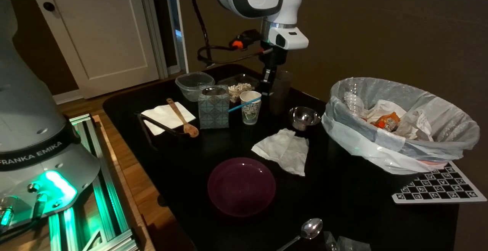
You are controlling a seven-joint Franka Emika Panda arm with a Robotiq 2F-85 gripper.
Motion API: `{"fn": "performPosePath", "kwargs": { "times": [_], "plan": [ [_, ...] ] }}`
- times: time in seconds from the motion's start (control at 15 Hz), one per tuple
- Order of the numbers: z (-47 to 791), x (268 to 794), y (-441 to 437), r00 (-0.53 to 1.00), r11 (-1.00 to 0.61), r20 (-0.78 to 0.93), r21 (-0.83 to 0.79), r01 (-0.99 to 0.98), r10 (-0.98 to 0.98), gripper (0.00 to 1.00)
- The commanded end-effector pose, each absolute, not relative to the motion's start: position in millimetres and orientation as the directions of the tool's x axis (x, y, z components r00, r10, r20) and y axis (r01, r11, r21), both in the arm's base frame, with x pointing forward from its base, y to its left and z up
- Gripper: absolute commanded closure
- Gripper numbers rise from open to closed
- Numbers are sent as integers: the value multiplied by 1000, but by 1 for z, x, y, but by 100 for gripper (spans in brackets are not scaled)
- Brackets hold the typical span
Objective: Remove the pencil from the cup
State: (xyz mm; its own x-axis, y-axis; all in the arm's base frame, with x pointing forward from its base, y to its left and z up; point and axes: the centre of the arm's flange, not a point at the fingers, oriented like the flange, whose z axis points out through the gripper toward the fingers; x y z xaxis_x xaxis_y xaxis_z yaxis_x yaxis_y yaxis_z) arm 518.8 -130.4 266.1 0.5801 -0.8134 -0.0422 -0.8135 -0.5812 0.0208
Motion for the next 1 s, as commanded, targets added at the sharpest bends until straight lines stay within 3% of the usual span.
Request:
{"fn": "performPosePath", "kwargs": {
  "times": [0.0,0.93],
  "plan": [
    [238,528,-137,595,-601,-103,47,-798,-797,98],
    [161,542,-120,635,-673,-232,163,-721,-737,98]
  ]
}}
